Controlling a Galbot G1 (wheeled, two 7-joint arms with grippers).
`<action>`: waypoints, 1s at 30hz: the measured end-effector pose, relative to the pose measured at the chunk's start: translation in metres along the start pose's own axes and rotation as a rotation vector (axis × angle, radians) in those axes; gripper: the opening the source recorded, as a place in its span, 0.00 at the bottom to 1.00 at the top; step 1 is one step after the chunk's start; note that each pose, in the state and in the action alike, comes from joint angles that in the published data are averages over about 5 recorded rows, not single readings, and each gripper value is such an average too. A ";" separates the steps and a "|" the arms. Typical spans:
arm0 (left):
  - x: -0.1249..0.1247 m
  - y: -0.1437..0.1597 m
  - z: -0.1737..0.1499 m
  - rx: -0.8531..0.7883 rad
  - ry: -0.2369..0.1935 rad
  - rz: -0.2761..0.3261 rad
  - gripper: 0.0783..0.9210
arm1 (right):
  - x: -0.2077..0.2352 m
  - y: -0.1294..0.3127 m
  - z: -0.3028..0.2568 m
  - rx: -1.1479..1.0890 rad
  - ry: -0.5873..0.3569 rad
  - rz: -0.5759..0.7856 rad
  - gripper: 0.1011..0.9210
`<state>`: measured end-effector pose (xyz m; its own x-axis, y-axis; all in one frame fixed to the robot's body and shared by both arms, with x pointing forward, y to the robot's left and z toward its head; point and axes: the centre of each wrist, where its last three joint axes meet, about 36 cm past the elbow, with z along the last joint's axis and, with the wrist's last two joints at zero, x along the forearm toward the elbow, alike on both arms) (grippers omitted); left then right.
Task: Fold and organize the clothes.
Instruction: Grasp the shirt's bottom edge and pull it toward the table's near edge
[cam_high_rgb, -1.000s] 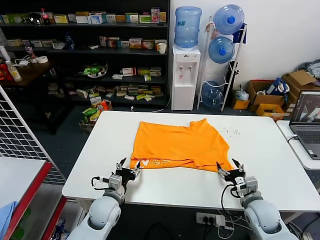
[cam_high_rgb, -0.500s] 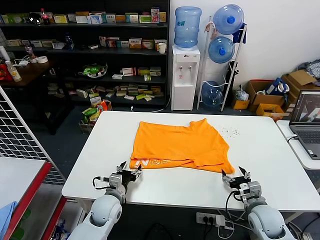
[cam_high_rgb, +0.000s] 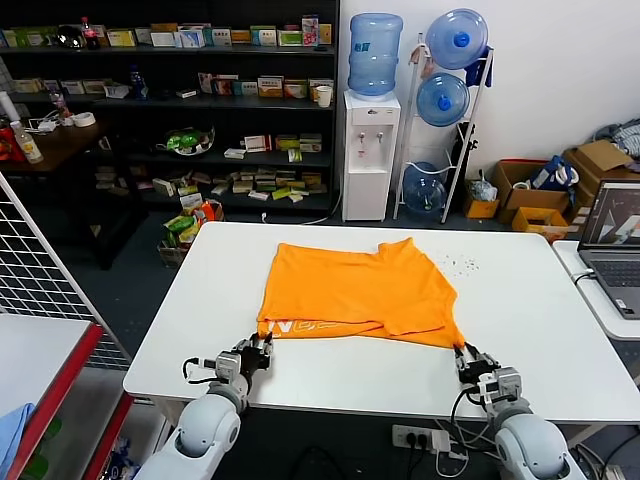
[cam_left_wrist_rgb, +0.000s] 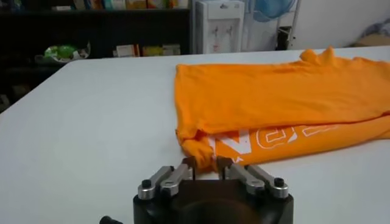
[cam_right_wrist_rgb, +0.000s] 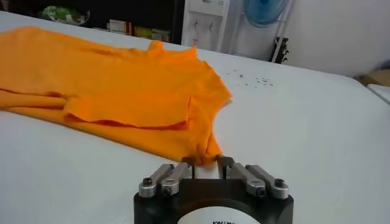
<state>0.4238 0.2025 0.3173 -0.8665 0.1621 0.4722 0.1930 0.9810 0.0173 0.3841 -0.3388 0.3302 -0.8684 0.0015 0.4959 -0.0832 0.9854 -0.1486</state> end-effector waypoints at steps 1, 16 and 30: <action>0.001 0.000 0.000 0.000 0.000 0.000 0.23 | 0.001 0.000 0.000 0.002 0.000 0.000 0.16; 0.026 0.008 0.000 -0.016 0.023 0.013 0.03 | 0.038 -0.001 -0.005 0.036 0.020 -0.002 0.03; 0.076 0.016 -0.003 -0.063 0.068 0.034 0.03 | 0.094 0.014 0.004 0.067 0.104 -0.014 0.03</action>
<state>0.3621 0.2302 0.3559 -0.8260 0.1852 0.5324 0.2521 0.9661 0.0550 0.2994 -0.3252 0.3717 -0.8119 0.0087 0.5837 -0.1307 0.9718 -0.1963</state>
